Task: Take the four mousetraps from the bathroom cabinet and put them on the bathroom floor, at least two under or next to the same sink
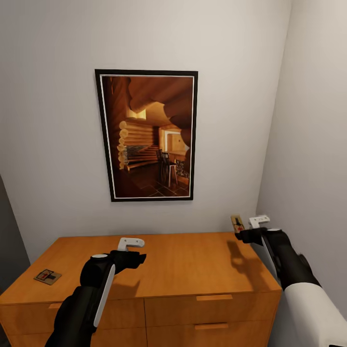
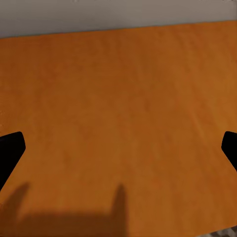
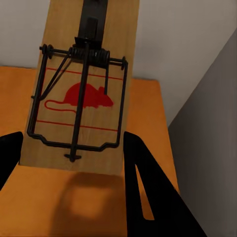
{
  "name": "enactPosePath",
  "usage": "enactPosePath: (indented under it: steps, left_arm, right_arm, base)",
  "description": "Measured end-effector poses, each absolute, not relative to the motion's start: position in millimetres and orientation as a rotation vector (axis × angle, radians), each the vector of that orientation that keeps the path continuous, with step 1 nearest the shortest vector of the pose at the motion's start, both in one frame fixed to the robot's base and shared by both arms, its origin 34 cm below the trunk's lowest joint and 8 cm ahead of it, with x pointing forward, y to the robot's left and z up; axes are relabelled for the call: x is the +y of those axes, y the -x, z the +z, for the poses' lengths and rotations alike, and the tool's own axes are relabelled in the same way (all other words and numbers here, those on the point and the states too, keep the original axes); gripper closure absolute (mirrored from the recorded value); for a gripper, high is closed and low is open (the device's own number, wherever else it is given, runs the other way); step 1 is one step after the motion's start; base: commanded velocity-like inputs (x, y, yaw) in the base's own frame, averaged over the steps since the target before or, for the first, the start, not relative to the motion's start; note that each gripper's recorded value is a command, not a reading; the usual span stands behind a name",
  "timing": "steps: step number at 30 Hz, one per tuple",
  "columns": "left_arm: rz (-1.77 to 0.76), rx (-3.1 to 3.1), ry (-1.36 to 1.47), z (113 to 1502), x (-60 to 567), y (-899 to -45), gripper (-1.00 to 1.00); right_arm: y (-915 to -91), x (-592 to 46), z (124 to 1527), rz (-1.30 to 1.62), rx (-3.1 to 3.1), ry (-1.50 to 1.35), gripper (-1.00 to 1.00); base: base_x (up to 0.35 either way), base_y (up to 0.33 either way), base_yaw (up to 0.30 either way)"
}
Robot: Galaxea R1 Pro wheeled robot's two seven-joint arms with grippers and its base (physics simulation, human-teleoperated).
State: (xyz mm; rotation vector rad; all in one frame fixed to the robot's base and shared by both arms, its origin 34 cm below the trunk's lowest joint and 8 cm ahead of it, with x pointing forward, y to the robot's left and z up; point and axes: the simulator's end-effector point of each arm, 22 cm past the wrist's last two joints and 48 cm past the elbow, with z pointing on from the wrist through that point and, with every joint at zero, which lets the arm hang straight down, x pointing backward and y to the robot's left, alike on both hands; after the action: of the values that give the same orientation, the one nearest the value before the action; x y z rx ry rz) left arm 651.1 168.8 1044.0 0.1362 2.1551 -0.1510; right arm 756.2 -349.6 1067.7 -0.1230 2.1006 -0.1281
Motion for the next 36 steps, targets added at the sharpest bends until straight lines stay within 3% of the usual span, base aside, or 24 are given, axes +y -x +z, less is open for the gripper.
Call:
enactPosePath:
  steps: [24,36]
  left_arm:
    - [-0.14,2.146,-0.107,1046.7,180.4,-652.9,-1.0]
    - [-0.136,2.145,-0.102,1047.1,182.6,-653.3,-1.0]
  right_arm:
    - [-752.7,-351.0,1063.5,-0.125,2.107,0.116,1.0]
    - [-753.2,-348.4,1064.6,-0.099,2.103,0.104,1.0]
  base:
    - [0.0,0.0,0.004]
    - [0.0,0.0,0.24]
